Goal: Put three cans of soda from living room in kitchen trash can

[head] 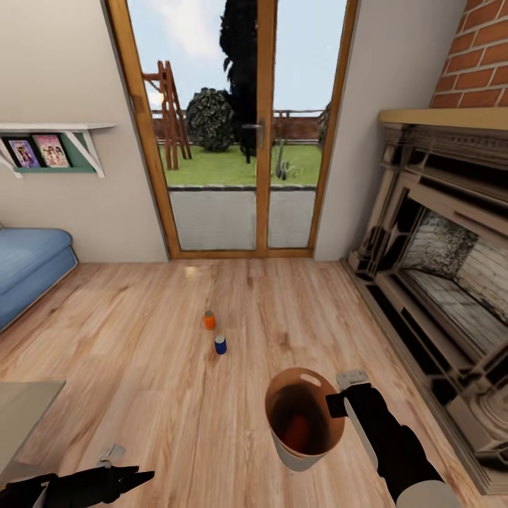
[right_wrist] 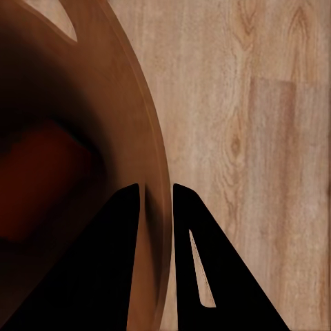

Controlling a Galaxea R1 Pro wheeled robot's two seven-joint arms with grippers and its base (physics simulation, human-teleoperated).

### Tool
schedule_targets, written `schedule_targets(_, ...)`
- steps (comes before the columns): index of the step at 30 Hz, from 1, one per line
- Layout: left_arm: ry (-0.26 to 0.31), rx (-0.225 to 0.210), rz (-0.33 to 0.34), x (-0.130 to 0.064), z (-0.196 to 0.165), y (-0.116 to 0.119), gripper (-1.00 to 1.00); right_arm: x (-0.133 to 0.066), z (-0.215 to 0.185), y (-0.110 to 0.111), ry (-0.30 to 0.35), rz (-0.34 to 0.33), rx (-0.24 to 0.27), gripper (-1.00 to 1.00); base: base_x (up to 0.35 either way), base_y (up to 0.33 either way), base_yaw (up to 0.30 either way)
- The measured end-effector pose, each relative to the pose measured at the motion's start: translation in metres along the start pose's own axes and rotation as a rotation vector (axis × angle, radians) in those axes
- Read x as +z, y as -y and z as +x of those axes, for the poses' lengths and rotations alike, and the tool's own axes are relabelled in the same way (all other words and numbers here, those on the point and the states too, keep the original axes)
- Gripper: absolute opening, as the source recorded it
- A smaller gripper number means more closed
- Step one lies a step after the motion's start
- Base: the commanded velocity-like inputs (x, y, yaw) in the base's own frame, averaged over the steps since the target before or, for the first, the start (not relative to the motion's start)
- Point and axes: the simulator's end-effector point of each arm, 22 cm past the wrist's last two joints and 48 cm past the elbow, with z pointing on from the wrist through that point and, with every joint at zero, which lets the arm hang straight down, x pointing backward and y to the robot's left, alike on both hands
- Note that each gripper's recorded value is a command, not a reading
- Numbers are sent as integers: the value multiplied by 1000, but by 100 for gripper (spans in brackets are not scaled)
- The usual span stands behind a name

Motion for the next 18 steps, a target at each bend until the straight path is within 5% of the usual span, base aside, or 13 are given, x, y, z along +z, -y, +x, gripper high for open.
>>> schedule_targets(18,-1,0,0,0,0,0,100,0,0,0,0,-1,1,-100,347,0,2)
